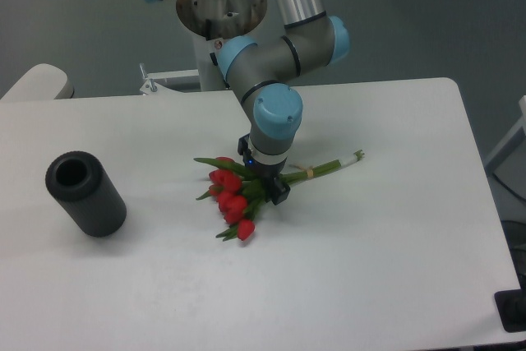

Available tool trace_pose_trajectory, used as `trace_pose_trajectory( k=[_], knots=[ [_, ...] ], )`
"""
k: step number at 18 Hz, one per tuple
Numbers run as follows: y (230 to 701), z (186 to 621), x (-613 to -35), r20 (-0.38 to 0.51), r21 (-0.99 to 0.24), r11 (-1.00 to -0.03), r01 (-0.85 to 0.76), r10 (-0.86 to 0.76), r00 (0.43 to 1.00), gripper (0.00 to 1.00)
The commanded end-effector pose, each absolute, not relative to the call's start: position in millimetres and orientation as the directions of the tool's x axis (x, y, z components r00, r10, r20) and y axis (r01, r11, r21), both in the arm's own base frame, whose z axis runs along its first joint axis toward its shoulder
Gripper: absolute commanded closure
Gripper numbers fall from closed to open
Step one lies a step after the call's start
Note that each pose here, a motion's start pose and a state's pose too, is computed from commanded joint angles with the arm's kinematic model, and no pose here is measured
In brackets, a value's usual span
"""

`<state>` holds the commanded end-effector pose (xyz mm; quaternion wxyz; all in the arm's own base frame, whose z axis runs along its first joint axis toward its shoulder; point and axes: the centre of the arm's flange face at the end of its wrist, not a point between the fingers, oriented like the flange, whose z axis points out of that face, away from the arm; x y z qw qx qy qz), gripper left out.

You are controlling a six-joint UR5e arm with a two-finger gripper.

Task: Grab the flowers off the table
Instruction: 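Lower the gripper and close it around the tulip stems, then lift the grasped tulip bouquet up off the table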

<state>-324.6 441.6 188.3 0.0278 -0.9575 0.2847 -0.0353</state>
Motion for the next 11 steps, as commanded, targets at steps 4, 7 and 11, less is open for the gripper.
trace_pose_trajectory(
  k=[4,7,11],
  knots=[
    [444,198,-332,0.031,-0.075,-0.839,-0.539,-0.543,0.839,0.78],
    [448,214,-339,0.0,-0.083,-0.838,-0.54,-0.542,0.841,0.79],
    [477,264,-353,-0.093,-0.167,-0.814,-0.556,-0.549,0.831,0.79]
  ],
)
